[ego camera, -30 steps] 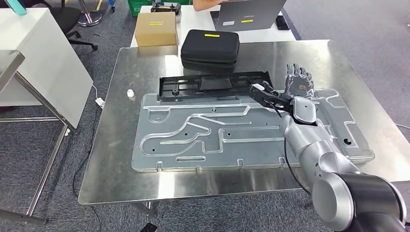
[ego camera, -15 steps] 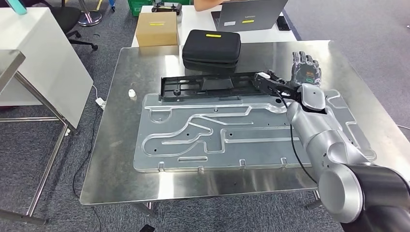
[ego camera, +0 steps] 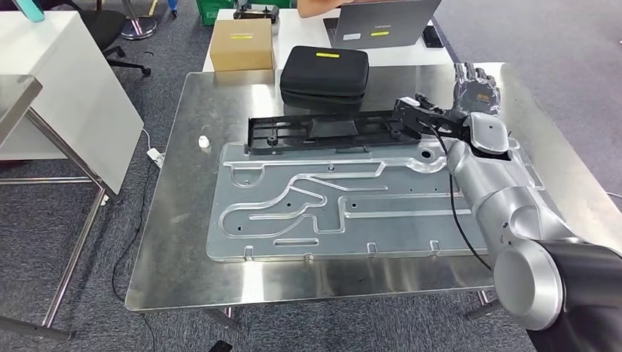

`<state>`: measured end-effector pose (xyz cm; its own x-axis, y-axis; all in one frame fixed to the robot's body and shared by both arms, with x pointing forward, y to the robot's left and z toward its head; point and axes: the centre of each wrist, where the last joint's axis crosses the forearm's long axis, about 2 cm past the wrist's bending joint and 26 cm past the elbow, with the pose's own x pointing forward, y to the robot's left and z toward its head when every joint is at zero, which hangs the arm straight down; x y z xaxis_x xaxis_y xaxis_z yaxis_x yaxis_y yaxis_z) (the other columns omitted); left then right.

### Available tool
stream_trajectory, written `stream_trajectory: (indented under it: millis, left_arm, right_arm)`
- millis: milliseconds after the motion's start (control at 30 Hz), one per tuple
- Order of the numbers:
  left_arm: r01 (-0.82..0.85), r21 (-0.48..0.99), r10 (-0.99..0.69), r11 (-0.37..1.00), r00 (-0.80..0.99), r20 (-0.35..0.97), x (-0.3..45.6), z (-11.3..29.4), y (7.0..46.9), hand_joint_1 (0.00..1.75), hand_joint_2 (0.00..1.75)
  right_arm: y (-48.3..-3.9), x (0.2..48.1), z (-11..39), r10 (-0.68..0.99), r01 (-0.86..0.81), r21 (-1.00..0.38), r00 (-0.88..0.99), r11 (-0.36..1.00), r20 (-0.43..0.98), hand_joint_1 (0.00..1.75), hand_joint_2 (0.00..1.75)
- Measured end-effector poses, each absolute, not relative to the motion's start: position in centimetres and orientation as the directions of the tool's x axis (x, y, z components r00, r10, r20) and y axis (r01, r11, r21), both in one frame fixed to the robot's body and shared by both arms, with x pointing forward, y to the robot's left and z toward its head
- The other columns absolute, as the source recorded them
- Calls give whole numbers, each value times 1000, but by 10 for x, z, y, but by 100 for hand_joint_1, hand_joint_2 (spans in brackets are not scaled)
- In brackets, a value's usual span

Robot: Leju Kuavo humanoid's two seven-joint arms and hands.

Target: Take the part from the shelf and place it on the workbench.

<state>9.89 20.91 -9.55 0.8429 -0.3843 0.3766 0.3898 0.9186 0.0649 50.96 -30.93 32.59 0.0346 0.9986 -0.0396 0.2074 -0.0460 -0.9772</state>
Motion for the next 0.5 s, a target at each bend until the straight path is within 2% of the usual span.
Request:
stream_trajectory:
  millis: [500]
  left_arm:
    - [340,65,-341,938,875,343,99,-97,216,0,0]
  right_arm:
    - [-307,508,320,999,200,-979,29,-46,-41,0,0]
